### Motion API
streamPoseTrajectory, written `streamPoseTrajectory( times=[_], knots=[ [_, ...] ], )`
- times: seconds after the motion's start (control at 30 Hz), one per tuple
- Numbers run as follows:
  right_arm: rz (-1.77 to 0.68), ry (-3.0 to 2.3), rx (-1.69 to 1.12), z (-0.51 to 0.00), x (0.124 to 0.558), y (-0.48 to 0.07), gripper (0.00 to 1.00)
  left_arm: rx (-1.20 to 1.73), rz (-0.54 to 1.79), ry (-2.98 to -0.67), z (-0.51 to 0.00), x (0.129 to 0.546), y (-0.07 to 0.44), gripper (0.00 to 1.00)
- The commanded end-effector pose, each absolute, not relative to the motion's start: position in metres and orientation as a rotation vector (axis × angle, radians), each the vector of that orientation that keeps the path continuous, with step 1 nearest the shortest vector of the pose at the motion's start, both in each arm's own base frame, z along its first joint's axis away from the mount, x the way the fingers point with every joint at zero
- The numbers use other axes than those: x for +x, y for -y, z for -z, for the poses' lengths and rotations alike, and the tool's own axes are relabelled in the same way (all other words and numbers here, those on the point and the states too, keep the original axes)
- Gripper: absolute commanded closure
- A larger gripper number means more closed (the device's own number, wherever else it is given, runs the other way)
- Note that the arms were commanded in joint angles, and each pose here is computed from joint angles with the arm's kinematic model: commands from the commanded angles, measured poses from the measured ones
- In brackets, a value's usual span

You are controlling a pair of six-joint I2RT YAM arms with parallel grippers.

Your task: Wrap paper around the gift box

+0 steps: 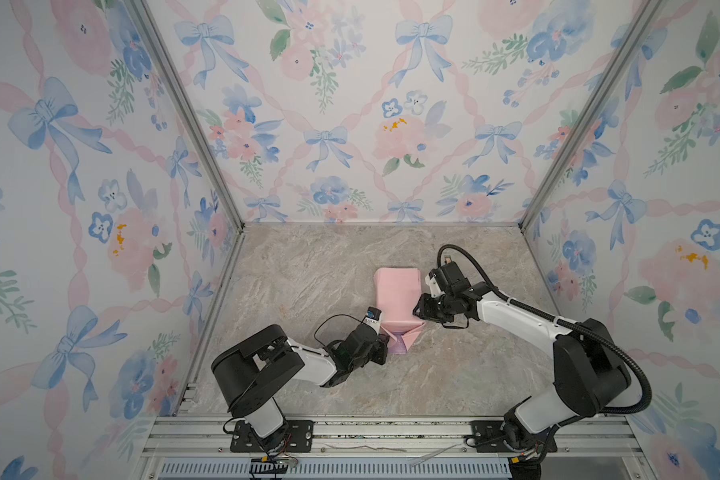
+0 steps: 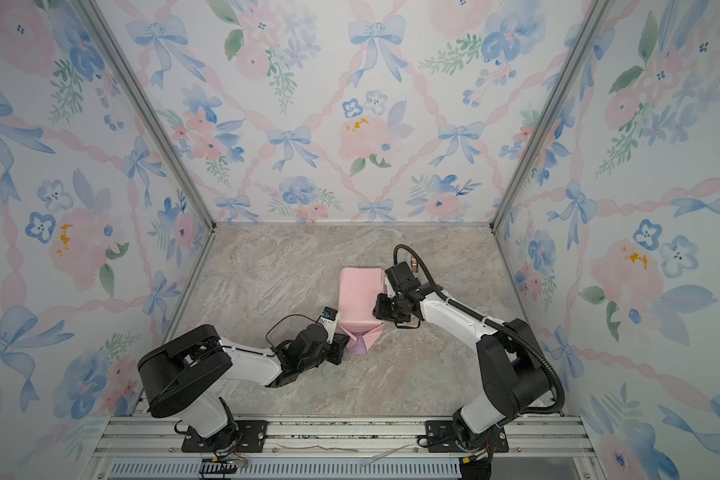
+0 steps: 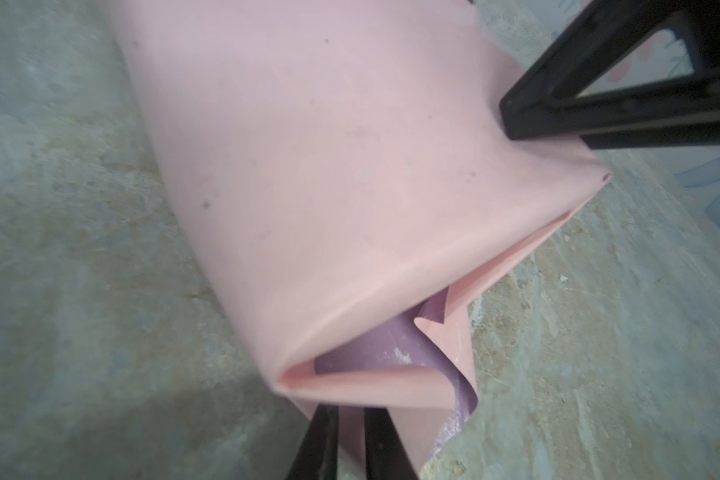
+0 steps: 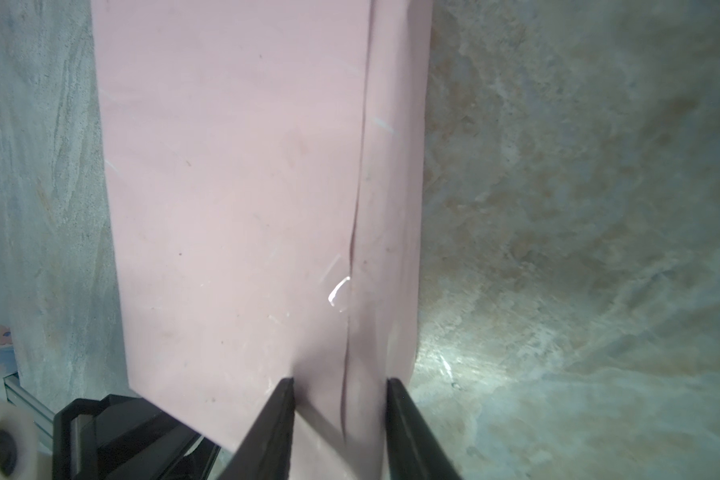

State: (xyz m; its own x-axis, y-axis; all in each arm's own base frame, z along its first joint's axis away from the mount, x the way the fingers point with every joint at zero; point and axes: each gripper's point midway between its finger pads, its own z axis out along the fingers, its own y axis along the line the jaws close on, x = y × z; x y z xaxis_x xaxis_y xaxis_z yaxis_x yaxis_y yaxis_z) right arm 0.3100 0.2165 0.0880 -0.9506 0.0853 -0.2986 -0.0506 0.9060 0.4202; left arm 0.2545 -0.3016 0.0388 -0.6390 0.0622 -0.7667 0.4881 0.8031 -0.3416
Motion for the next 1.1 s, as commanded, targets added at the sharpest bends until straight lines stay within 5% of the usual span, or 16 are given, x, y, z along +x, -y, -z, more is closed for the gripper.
streamPoseTrajectory(
  times=[0.0,1.07],
  knots=[
    [-0.549,-2.806,0.045,-0.073,0.302,-0.209,0.63,0.424,0.720,-2.151,-0.044,0.261,0.313,0.84],
    [-0.548,-2.765,0.043,-0.087,0.298,-0.213,0.63,0.371,0.651,-2.092,-0.038,0.265,0.303,0.76]
  ],
)
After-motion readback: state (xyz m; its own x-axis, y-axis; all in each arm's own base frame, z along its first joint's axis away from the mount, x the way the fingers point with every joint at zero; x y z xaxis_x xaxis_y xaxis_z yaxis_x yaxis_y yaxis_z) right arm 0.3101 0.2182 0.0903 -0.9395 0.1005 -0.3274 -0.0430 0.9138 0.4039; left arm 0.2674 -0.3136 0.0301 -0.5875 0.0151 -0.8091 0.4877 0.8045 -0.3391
